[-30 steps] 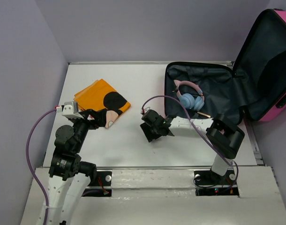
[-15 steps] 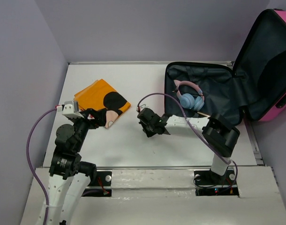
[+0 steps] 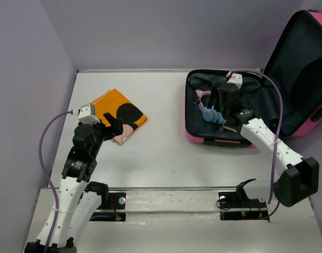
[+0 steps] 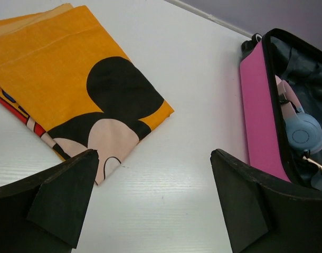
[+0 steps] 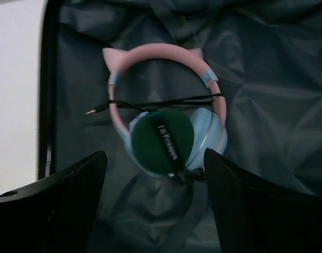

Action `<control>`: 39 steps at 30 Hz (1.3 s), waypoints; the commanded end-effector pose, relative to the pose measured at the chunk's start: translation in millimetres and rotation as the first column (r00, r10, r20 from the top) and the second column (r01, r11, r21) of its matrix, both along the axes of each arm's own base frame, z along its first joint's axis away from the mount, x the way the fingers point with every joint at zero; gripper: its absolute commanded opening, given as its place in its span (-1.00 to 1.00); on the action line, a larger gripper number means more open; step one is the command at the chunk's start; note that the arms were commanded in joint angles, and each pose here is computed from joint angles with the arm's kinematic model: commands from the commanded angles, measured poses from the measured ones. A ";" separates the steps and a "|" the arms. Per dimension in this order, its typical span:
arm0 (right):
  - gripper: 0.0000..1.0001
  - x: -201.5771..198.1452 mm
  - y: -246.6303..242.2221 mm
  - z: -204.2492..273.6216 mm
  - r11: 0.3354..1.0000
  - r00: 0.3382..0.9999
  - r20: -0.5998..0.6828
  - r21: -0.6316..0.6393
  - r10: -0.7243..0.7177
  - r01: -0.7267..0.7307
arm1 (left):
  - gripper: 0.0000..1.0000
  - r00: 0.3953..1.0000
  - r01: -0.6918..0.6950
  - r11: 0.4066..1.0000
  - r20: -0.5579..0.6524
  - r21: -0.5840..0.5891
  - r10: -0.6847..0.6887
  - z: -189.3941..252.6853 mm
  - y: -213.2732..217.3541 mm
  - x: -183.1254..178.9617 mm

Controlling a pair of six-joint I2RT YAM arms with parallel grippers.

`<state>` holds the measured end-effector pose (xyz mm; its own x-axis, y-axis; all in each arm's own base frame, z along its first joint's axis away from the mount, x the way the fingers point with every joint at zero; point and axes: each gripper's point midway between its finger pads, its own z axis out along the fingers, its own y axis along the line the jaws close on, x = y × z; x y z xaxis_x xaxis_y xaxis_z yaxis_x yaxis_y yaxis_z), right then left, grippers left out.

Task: Pack the luggage

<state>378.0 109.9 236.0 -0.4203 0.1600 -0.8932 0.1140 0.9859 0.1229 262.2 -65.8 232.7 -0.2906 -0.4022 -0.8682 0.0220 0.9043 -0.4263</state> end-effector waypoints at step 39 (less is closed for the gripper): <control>-0.59 -19.1 421.8 -243.7 0.771 0.804 -0.331 0.594 0.493 -0.229 | 0.98 0.979 -0.115 0.993 0.174 0.022 0.110 66.0 22.7 9.2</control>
